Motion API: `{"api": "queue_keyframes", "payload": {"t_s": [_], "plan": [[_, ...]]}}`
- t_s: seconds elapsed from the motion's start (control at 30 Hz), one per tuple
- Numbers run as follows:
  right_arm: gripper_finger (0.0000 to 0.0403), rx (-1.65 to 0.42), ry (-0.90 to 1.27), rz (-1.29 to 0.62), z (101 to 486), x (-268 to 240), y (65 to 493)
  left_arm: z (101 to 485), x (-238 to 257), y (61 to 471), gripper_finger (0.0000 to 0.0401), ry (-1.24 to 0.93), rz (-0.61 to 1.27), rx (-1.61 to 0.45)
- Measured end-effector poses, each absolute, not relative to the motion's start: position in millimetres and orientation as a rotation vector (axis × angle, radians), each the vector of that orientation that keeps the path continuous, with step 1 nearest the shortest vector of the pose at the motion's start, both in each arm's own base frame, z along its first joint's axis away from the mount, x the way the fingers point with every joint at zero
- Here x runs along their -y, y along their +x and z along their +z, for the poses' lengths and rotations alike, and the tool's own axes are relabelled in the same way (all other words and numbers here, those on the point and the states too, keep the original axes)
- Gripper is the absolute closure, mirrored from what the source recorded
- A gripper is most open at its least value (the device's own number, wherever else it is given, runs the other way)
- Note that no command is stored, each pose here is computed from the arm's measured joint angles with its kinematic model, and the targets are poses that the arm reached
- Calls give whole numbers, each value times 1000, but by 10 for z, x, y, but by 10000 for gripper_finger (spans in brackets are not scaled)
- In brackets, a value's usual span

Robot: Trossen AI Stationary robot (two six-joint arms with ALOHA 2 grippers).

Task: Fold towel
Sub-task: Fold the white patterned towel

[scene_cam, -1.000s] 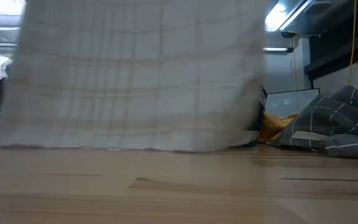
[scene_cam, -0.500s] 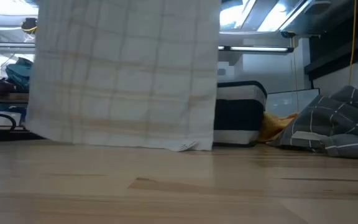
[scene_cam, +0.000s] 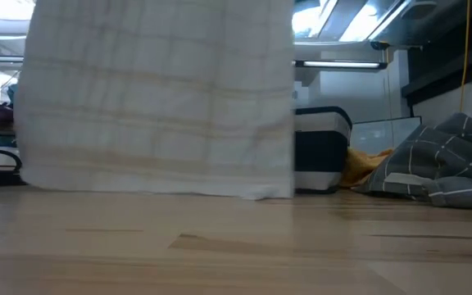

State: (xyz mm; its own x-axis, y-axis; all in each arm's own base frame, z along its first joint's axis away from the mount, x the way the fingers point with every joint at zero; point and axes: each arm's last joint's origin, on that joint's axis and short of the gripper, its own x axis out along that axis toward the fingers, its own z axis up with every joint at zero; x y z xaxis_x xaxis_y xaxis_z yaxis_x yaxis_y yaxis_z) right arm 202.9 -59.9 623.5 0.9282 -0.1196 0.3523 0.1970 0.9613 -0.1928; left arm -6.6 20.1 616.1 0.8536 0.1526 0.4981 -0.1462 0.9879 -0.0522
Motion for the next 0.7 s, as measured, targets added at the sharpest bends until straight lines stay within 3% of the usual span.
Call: {"api": "queue_keyframes", "payload": {"t_s": [0.4, 0.7], "plan": [[403, 334, -183, -68, 6217, 648, 2033, 6170, -191, -38, 401, -54, 159, 525], [403, 298, 2, 73, 6195, 607, 2009, 6173, -170, -15, 401, -289, 59, 542]]}}
